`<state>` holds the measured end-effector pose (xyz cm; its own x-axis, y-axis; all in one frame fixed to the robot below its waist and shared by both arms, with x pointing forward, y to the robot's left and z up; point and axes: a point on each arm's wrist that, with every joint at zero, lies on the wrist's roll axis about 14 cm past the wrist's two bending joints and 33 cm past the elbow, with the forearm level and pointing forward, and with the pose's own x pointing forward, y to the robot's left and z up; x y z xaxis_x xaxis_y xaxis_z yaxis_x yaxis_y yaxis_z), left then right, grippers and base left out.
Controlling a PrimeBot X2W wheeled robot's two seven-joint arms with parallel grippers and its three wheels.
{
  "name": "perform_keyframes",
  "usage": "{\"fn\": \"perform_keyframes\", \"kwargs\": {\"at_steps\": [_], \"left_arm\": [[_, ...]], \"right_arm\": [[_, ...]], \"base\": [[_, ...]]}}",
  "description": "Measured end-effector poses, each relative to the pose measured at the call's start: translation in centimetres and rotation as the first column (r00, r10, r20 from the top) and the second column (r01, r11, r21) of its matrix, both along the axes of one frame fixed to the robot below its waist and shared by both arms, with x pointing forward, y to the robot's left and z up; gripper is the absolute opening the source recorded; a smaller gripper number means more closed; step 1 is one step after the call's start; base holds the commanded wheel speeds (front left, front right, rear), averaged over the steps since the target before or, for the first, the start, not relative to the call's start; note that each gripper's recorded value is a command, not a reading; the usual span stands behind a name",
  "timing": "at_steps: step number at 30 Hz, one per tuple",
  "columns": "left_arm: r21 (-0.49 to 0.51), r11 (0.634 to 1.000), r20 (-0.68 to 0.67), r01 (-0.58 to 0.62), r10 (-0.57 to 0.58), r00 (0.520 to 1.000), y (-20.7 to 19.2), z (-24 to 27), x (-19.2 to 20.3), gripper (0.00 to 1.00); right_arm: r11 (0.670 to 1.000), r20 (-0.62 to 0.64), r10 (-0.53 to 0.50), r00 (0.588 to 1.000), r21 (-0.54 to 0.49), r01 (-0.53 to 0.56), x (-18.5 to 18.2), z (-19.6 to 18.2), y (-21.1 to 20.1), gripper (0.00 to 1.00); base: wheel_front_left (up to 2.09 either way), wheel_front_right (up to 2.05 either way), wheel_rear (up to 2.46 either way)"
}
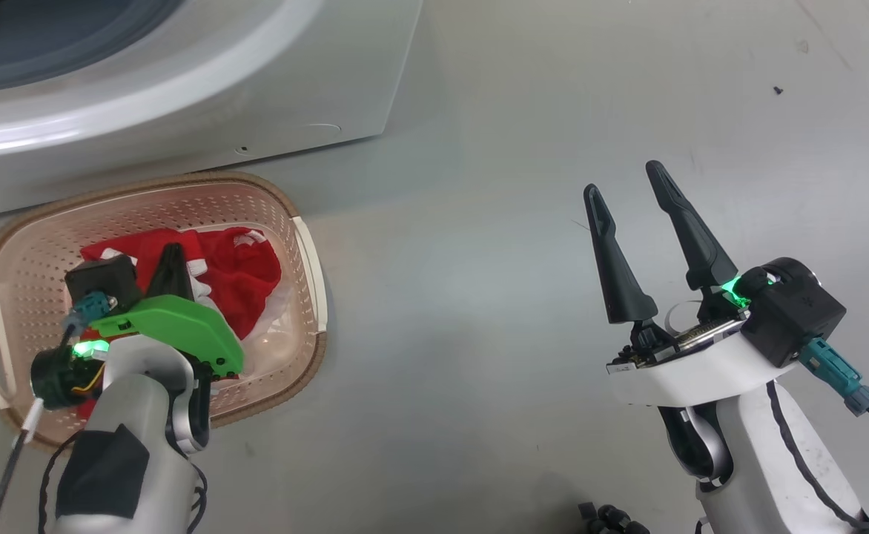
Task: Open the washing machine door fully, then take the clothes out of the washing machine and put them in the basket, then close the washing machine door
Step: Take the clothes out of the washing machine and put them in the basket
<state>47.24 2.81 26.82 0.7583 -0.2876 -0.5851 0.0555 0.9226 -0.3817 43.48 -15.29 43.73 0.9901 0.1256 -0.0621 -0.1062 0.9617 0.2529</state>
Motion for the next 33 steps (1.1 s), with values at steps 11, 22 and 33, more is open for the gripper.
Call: {"fn": "perform_keyframes", "kwargs": {"at_steps": [11,22,33], "left_arm": [[0.017,1.0,-0.196,0.018,-0.015,0.981,-1.0,-5.5,-0.8,0.0],[0.036,0.999,-0.212,-0.013,0.02,0.977,-0.3,-5.9,-0.5,1.0],[0.044,0.993,-0.06,-0.111,0.114,0.992,1.9,-2.9,0.8,1.0]], "right_arm": [[0.998,-0.042,-0.053,0.998,-0.027,0.052,0.1,-1.6,-2.0,1.0],[0.998,-0.033,-0.056,0.998,-0.028,0.055,0.6,-1.4,-2.1,1.0],[0.999,-0.009,-0.041,0.999,-0.014,0.041,0.4,-0.3,-1.5,1.0]], "base": [[0.0,0.0,0.0],[0.0,0.0,0.0],[0.0,0.0,0.0]]}}
